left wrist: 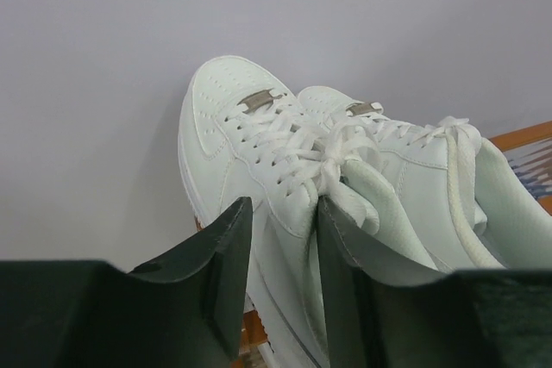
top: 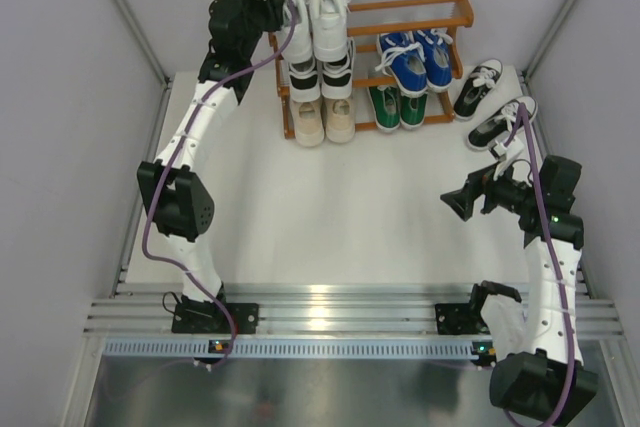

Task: Place and organize the shoes onto the shoe shelf
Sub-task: Place the shoe at the shoe shelf.

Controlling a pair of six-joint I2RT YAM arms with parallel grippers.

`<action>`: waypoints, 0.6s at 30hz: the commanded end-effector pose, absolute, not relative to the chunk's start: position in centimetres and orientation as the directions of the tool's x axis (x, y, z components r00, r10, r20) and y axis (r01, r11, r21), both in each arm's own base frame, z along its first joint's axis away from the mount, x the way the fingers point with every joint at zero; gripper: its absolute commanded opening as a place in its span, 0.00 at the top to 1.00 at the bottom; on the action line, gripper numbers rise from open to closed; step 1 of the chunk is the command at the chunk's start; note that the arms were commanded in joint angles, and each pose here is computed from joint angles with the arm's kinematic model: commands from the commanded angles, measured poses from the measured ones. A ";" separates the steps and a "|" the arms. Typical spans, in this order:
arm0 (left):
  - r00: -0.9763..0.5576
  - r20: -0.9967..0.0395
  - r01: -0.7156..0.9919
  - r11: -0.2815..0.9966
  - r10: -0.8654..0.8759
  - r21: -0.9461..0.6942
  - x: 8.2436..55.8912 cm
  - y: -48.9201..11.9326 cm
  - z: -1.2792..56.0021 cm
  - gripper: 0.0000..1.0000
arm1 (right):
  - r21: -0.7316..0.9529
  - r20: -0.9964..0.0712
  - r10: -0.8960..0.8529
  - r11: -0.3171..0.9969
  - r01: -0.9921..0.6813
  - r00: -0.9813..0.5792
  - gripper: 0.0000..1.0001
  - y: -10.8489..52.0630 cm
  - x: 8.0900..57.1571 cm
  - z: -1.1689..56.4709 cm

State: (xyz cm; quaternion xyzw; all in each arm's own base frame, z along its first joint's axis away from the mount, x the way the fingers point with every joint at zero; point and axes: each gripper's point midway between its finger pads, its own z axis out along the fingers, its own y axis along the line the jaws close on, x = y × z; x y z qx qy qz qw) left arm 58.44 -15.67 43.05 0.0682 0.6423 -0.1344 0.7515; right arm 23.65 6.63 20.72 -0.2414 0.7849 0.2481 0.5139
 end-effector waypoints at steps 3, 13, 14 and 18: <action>0.334 -0.928 0.277 0.958 -0.164 -0.070 56.5 -14.5 50.1 0.53 | 0.102 -0.944 -0.134 0.752 -0.652 -0.302 0.01 6.5 24.0 21.5; 0.328 -0.930 0.289 0.955 -0.167 -0.070 56.1 -14.6 50.4 0.48 | 0.103 -0.944 -0.132 0.753 -0.650 -0.303 0.01 6.4 24.0 21.5; 0.326 -0.931 0.288 0.955 -0.164 -0.067 56.0 -14.6 50.3 0.48 | 0.102 -0.944 -0.133 0.753 -0.650 -0.302 0.01 6.4 24.0 21.5; 0.294 -0.944 0.296 0.953 -0.151 -0.061 56.1 -14.8 49.2 0.50 | 0.102 -0.944 -0.132 0.754 -0.649 -0.302 0.01 6.4 24.0 21.5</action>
